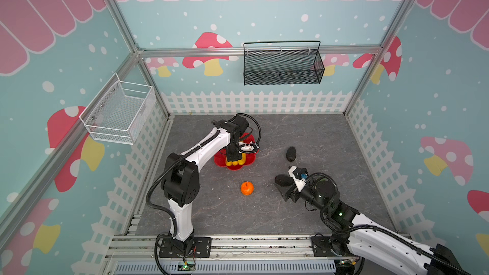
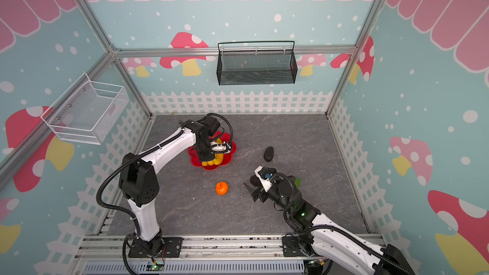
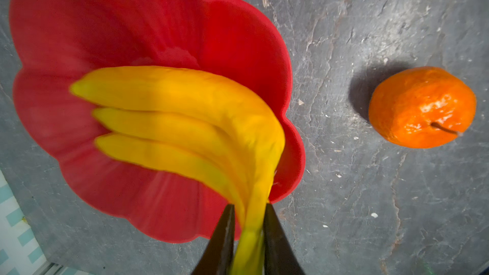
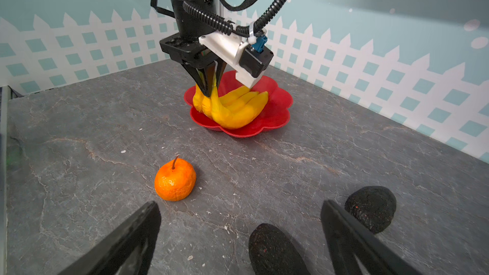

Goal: Place and organize the fake fruits in the fruit bowl
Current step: 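Lift the bananas with the left gripper and lower them into the red bowl, then release the bananas with the left gripper while the right gripper grasps an avocado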

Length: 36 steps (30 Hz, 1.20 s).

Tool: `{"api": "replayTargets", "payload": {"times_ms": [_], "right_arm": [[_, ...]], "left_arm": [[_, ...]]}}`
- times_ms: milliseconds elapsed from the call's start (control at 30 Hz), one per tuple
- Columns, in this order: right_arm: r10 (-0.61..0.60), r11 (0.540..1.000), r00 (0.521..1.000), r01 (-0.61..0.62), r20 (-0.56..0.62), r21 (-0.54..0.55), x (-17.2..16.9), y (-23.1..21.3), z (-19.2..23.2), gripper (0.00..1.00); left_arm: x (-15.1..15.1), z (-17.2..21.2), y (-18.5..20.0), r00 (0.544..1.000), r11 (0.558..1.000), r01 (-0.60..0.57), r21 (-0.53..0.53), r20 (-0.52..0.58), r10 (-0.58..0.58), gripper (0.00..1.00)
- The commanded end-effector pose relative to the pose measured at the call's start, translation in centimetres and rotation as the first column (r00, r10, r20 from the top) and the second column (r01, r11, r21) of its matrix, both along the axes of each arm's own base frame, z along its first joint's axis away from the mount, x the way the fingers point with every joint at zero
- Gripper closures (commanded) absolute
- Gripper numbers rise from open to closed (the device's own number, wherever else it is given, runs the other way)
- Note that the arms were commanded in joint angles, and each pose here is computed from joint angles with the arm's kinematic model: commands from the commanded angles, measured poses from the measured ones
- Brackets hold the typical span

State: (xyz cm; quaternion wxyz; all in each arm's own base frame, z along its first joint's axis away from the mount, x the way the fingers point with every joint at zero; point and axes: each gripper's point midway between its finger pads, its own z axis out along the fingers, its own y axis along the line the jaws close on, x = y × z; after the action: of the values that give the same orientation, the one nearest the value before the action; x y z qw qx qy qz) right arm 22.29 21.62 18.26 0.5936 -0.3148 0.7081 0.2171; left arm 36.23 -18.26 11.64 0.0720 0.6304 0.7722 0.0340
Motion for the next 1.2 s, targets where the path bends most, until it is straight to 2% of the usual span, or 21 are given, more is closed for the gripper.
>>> {"api": "replayTargets", "payload": {"times_ms": [0, 133, 233, 267, 400, 500, 633, 700, 867, 1033, 1167], "right_arm": [[-0.036, 0.999, 0.999, 0.036, -0.025, -0.003, 0.7, -0.4, -0.7, 0.02], [-0.123, 0.991, 0.989, 0.119, -0.078, -0.062, 2.3, -1.4, -2.5, 0.02], [-0.196, 0.975, 0.975, 0.184, -0.1, -0.123, 3.5, -2.3, -3.8, 0.02], [-0.208, 0.971, 0.972, 0.191, -0.109, -0.144, 3.8, -2.4, -4.3, 0.02], [-0.22, 0.959, 0.96, 0.181, -0.172, -0.217, 4.7, -2.2, -6.3, 0.02], [-0.239, 0.954, 0.951, 0.192, -0.196, -0.232, 5.4, -2.3, -6.8, 0.02], [-0.262, 0.949, 0.931, 0.2, -0.254, -0.245, 6.1, -2.7, -7.6, 0.02], [-0.224, 0.96, 0.929, 0.158, -0.294, -0.233, 5.9, -2.0, -8.0, 0.02], [-0.166, 0.967, 0.893, 0.064, -0.418, -0.248, 4.9, -0.7, -10.4, 0.02], [-0.184, 0.965, 0.875, 0.073, -0.449, -0.252, 4.3, -1.1, -11.6, 0.02], [-0.202, 0.959, 0.856, 0.075, -0.477, -0.273, 4.2, -1.4, -13.1, 0.02]], "left_arm": [[0.9, 0.5, 0.0, 1.0, 1.0, 0.011, -0.014, 0.026, -0.01, 0.75], [0.9, 1.4, -0.2, 0.999, 0.999, 0.013, -0.035, 0.048, -0.011, 0.68], [1.1, 3.9, -0.6, 0.993, 0.995, 0.009, -0.102, 0.114, 0.003, 0.37], [1.0, 4.9, -0.8, 0.99, 0.992, 0.006, -0.129, 0.141, 0.012, 0.01], [-0.9, 9.5, -1.6, 0.973, 0.963, 0.007, -0.271, 0.225, 0.056, 0.0], [-3.9, 11.4, -2.5, 0.953, 0.946, 0.039, -0.321, 0.298, 0.062, 0.0], [-8.5, 11.6, -2.9, 0.919, 0.951, 0.106, -0.289, 0.394, 0.017, 0.0], [-10.8, 11.3, -2.8, 0.912, 0.949, 0.126, -0.29, 0.411, 0.005, 0.0], [-15.0, 11.3, -2.8, 0.909, 0.898, 0.184, -0.399, 0.417, -0.002, 0.0], [-16.3, 10.7, -3.2, 0.889, 0.846, 0.256, -0.468, 0.457, -0.017, 0.0], [-15.2, 9.8, -3.1, 0.845, 0.844, 0.282, -0.457, 0.535, 0.008, 0.0]]}}
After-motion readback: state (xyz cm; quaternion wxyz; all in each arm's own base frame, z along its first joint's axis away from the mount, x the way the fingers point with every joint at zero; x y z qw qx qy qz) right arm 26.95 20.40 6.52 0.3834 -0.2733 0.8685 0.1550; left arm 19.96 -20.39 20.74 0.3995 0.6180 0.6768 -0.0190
